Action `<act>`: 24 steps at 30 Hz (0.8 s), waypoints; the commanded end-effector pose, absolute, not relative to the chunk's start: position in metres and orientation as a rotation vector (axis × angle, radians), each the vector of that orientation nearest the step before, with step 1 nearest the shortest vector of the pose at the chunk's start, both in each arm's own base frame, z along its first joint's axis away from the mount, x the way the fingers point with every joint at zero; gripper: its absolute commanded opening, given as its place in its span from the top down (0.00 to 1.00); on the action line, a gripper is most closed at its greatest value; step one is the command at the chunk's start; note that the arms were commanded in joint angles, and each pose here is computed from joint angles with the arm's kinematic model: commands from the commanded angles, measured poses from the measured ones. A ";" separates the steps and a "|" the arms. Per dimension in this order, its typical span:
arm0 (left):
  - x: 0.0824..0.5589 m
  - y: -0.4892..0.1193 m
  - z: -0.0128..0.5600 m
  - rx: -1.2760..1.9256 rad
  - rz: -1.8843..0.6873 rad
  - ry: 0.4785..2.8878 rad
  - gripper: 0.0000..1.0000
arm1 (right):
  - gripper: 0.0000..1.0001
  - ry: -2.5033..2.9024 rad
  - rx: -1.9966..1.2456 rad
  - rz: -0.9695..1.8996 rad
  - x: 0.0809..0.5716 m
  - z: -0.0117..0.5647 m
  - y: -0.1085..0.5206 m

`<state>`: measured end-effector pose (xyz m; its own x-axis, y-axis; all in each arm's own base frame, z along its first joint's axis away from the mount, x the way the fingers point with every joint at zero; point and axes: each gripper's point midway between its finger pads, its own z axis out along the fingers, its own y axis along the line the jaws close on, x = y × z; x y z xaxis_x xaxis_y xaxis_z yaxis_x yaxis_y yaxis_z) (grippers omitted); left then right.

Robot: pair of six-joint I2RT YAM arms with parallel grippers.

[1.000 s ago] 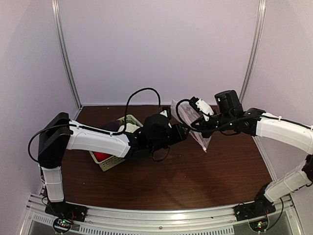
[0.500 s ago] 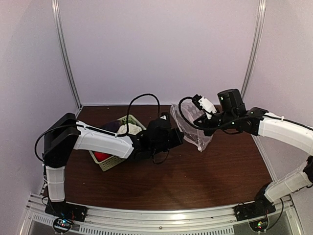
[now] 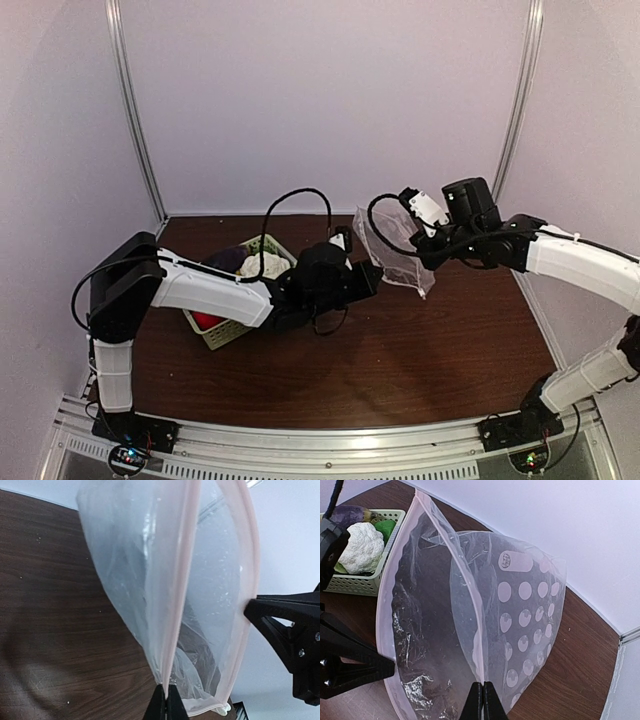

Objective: Place the food in the zip-top bag and seal the zipper
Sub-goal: Pass from the right arm to the left

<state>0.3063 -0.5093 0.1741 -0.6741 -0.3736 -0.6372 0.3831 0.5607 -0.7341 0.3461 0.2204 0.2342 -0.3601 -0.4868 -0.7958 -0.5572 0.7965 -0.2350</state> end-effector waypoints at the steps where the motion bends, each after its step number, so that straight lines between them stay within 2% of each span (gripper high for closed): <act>1: 0.300 -0.517 0.209 0.051 -1.273 1.887 1.00 | 0.96 2.050 -0.797 0.124 0.352 0.229 0.232; 6: 0.300 -0.515 0.214 0.045 -1.274 1.874 1.00 | 0.75 2.083 -0.889 0.269 0.344 0.216 0.256; 9: 0.300 -0.515 0.215 0.048 -1.273 1.870 1.00 | 0.67 2.091 -0.927 0.322 0.337 0.210 0.263; 14: 0.300 -0.516 0.216 0.055 -1.270 1.870 1.00 | 0.60 2.106 -0.949 0.305 0.336 0.201 0.263; 19: 0.300 -0.517 0.217 0.064 -1.266 1.871 1.00 | 0.49 2.095 -0.993 0.334 0.330 0.201 0.269; 24: 0.301 -0.517 0.212 0.062 -1.256 1.882 1.00 | 0.47 2.086 -1.025 0.412 0.321 0.202 0.279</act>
